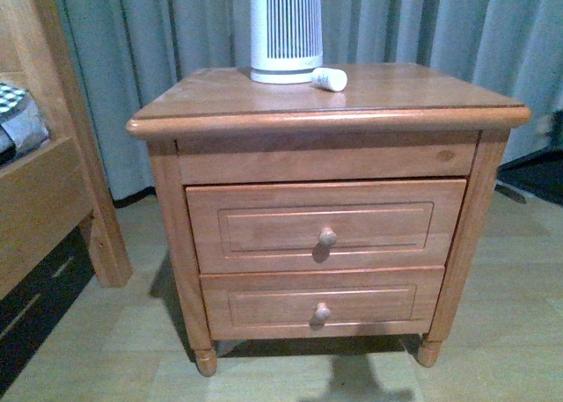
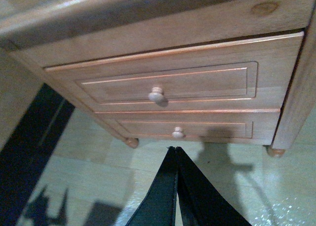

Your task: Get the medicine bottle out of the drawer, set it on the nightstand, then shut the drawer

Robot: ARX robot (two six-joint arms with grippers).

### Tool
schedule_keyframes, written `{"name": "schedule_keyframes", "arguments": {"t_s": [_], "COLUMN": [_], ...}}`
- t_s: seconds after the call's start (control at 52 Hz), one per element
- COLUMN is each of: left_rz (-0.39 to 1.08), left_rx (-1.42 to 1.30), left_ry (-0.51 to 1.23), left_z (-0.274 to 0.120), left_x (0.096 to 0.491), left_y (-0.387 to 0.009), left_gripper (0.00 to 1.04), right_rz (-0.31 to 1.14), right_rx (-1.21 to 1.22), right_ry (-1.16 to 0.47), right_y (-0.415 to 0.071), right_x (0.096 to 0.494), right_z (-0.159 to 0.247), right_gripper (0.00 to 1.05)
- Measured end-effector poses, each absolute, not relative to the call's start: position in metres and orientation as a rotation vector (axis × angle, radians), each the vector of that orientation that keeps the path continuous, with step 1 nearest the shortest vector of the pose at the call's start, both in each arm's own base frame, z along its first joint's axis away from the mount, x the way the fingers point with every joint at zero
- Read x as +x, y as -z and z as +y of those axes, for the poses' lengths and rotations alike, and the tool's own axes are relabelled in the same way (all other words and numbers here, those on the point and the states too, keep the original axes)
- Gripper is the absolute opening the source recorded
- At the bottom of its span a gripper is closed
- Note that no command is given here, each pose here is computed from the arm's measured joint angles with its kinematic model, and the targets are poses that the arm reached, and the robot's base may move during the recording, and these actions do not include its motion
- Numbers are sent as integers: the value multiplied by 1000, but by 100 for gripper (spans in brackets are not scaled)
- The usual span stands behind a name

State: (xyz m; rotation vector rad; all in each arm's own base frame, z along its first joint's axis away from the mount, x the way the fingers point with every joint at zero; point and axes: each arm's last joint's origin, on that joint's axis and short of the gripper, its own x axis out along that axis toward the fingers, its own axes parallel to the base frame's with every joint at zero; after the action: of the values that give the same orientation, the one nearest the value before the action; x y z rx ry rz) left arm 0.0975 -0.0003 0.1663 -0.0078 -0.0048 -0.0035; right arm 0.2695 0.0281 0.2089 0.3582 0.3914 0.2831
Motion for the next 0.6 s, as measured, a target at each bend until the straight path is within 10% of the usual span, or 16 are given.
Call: {"name": "schedule_keyframes", "arguments": {"t_s": [0.231, 0.462, 0.596], "left_rz": [-5, -5, -5], "left_rx": [-8, -8, -8], "left_ry": [3, 4, 3], "left_z": [0, 0, 0], "left_x": [98, 98, 98], "left_y": [-166, -166, -166], "left_gripper": [98, 98, 98], "right_rz": [243, -10, 1], "right_rx": [378, 57, 24], "right_ry": [-273, -4, -4], "right_y": [-251, -230, -198], "right_x": [164, 98, 98], "right_z": [13, 0, 0], "right_gripper": [41, 3, 3]}}
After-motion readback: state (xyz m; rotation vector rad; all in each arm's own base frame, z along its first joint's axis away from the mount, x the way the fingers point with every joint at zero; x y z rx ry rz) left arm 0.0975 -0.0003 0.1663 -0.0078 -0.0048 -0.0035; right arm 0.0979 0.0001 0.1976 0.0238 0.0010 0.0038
